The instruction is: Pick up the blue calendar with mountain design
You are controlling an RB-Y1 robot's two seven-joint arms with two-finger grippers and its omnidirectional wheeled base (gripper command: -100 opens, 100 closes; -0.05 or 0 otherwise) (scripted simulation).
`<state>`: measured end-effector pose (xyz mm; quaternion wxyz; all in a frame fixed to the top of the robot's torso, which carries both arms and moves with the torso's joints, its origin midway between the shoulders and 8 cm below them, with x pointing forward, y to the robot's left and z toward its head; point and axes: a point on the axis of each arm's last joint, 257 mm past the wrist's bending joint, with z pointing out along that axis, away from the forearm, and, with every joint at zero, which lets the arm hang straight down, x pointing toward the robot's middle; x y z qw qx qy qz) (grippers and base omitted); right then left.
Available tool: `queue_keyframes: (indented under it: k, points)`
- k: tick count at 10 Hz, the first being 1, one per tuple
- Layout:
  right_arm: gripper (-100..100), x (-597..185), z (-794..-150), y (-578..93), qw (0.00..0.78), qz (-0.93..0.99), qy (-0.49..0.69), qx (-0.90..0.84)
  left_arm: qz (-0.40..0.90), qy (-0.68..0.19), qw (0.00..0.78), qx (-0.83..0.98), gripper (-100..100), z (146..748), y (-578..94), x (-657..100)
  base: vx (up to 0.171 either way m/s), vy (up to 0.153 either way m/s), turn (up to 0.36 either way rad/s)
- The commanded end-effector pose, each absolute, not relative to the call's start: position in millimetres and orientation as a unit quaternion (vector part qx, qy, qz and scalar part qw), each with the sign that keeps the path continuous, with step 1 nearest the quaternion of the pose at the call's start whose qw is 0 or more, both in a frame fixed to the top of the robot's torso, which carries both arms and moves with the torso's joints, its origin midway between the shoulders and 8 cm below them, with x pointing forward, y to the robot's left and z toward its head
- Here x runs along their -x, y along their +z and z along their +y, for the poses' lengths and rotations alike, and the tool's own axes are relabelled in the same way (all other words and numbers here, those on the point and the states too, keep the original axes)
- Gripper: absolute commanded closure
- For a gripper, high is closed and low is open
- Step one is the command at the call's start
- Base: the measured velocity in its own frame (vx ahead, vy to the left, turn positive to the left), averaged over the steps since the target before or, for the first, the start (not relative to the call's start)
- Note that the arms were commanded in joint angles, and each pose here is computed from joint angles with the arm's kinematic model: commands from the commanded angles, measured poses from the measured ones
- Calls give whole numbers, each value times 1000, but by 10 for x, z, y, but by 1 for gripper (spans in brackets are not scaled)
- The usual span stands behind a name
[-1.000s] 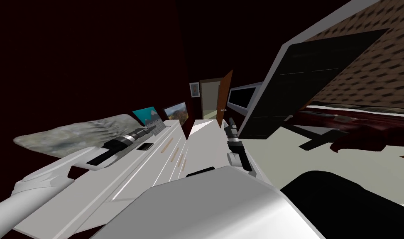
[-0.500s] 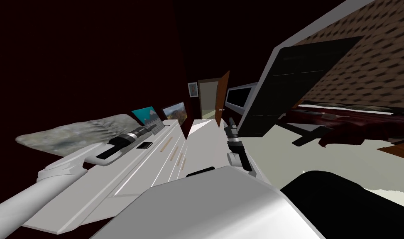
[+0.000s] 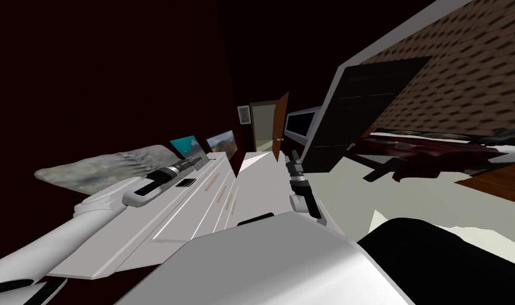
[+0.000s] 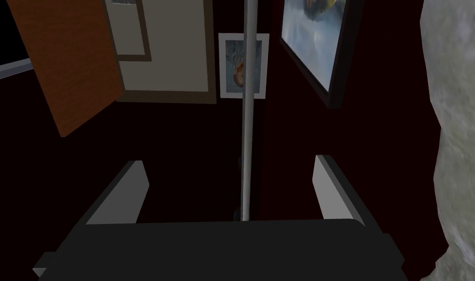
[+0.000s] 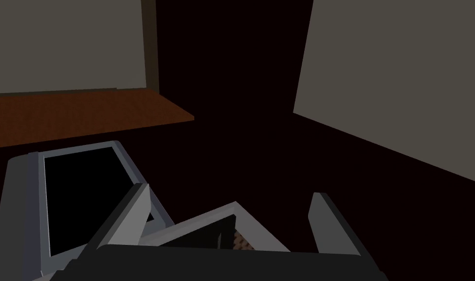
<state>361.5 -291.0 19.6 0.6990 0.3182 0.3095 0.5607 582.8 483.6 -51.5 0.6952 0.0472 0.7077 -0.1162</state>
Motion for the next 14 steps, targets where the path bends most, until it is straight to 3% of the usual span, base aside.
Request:
queue_keyframes:
  k: [1, 14]
  points:
    - [0, -3615, -2910, 196, 699, 310, 561, -318, 711, -111, 693, -45, -100, 4860, -534, -5917, -80, -5, -4]
    - [0, -3615, -2911, 195, 699, 310, 561, -318, 710, -84, 697, -46, -100, 4892, -146, -6511, -54, -1, -40]
